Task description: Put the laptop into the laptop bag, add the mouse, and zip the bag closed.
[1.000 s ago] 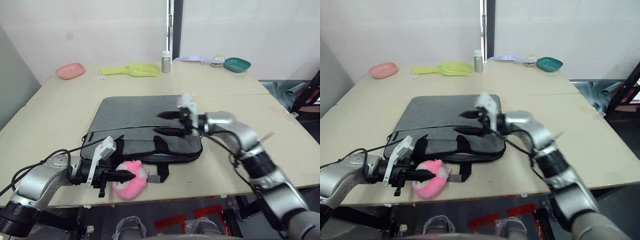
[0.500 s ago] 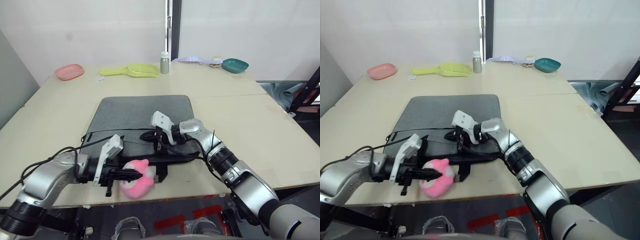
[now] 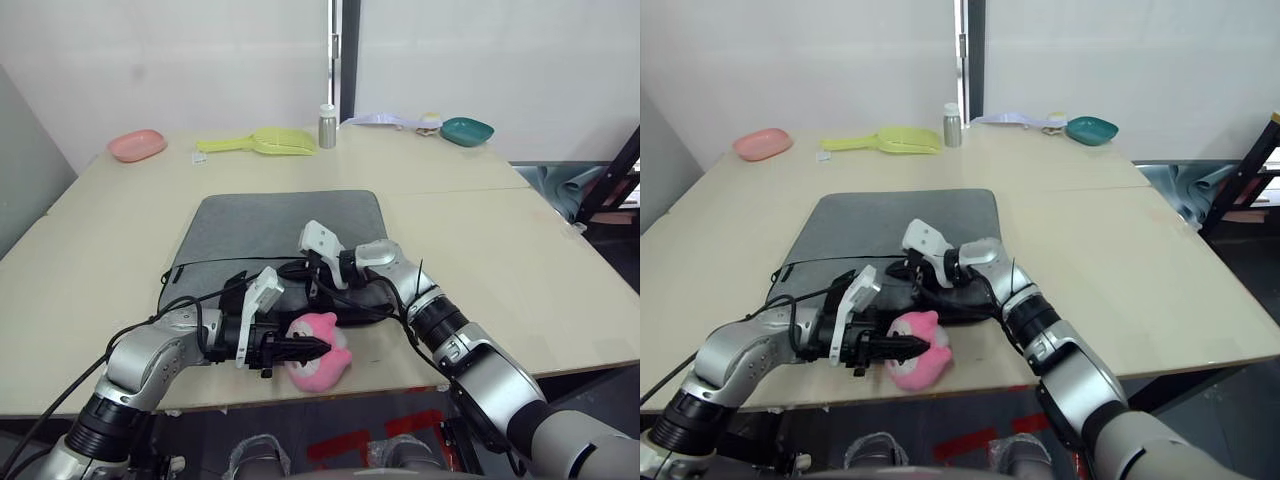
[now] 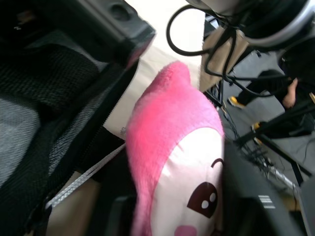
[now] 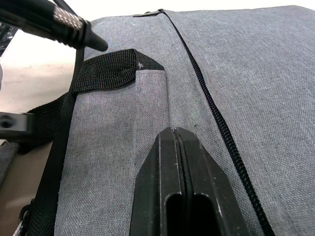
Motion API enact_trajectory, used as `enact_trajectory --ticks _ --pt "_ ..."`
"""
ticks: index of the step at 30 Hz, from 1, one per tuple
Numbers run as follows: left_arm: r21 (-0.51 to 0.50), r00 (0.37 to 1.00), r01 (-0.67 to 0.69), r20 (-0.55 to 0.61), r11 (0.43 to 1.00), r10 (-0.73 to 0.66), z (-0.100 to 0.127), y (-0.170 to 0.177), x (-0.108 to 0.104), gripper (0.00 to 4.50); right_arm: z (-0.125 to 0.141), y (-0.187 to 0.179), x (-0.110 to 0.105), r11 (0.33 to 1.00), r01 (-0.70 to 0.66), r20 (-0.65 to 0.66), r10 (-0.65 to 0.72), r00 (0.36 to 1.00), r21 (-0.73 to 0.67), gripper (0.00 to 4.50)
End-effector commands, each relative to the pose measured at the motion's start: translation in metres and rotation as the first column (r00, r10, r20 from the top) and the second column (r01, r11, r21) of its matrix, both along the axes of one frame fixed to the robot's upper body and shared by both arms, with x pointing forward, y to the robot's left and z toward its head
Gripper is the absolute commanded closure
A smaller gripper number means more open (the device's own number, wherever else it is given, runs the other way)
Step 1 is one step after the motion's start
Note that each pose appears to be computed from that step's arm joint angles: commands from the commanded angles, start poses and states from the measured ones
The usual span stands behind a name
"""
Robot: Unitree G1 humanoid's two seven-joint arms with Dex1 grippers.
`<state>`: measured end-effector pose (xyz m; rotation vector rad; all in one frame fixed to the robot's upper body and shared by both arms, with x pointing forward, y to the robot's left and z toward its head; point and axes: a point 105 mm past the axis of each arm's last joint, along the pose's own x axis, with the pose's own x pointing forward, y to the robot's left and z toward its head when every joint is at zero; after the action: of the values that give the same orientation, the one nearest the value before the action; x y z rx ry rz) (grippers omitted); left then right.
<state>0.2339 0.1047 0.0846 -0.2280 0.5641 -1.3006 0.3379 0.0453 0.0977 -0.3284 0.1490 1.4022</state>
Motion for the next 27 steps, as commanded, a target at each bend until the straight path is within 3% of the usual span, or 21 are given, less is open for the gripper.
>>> enact_trajectory --ticks 1,4,7,11,13,16,19,21,27 --pt "-0.011 0.999 -0.033 -0.019 0.999 0.032 0.010 0.018 -0.006 1.02 -0.013 -0.011 0.006 0.998 0.047 -0.031 -0.048 0.998 -0.044 4.50" --pt "0.009 0.996 -0.066 -0.056 0.998 0.066 0.014 0.042 -0.018 0.02 -0.011 -0.010 0.009 0.997 0.068 -0.026 -0.069 0.997 -0.019 4.50" --pt "0.049 0.994 -0.104 -0.038 0.993 0.106 0.018 0.060 -0.023 0.02 -0.004 -0.009 0.008 0.998 0.066 -0.025 -0.066 0.998 0.011 4.50" --pt "0.099 0.989 -0.146 0.041 0.984 0.142 0.035 0.083 -0.026 0.02 0.030 -0.001 0.007 0.987 0.075 -0.040 -0.070 0.997 0.143 4.50" --pt "0.110 0.985 -0.149 0.098 0.983 0.138 0.050 0.092 -0.024 0.02 0.066 0.001 0.006 0.956 0.088 -0.045 -0.078 0.996 0.280 4.50" --pt "0.102 0.967 -0.177 0.203 0.979 0.154 0.079 0.102 -0.009 0.02 0.119 -0.004 -0.005 0.873 0.099 -0.152 -0.028 0.988 0.478 4.50" --pt "0.150 0.943 -0.186 0.304 0.971 0.133 0.084 0.104 0.009 0.79 0.141 -0.012 -0.020 0.847 0.074 -0.195 0.036 0.980 0.526 3.72" --pt "0.135 0.924 -0.177 0.365 0.975 0.117 0.088 0.099 0.026 1.51 0.147 -0.022 -0.030 0.863 0.039 -0.155 0.046 0.987 0.504 3.04" --pt "0.113 0.858 -0.120 0.511 0.986 0.046 0.092 0.067 0.076 3.67 0.118 -0.058 -0.069 0.956 -0.195 0.039 0.191 0.981 0.220 0.97"
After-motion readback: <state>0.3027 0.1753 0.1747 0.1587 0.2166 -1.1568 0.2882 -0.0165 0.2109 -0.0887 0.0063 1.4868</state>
